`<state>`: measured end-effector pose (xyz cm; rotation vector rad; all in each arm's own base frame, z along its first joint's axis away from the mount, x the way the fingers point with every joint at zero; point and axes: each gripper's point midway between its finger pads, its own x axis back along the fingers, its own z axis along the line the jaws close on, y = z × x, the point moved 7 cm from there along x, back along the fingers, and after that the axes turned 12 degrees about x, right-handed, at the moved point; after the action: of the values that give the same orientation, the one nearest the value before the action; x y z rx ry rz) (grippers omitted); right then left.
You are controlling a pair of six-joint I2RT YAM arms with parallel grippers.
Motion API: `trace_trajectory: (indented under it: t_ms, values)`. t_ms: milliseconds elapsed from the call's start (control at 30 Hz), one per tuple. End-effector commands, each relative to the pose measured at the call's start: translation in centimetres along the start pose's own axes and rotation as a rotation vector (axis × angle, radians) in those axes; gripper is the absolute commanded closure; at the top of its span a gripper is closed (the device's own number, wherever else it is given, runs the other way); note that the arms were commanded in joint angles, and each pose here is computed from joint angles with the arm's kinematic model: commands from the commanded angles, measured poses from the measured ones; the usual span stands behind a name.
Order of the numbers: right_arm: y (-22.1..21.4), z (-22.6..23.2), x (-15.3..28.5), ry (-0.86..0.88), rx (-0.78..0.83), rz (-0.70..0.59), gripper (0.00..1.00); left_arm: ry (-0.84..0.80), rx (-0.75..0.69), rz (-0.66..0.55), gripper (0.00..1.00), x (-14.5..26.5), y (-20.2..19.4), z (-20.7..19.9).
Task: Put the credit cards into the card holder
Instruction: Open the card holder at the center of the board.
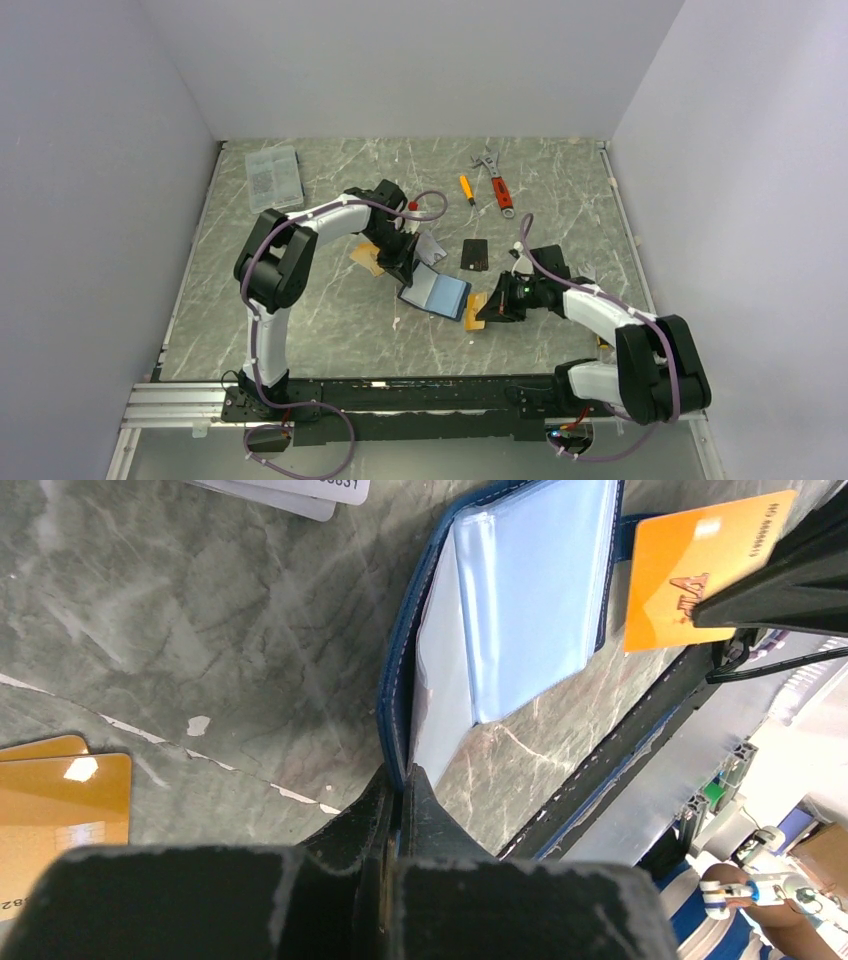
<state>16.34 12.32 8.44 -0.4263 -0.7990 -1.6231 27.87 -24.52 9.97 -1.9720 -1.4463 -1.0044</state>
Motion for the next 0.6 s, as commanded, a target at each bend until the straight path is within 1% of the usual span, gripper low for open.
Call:
trace_trajectory:
  t_ms: [0,133,567]
  values:
    - [0.6,1.5,1.2,0.054,0.078,-0.081,1.0,0.003,-0.066,-0.058,1.0,1.5,0.3,-1.5]
    - [1.1,2.2,1.5,0.092,0.113,-0.109,1.0,0.007,-0.071,-0.059,1.0,1.5,0.2,-1.6]
    - [2.3,1.5,-0.6,0.11,0.116,-0.058,1.0,0.019,-0.097,-0.06,1.0,1.3,0.3,-2.1]
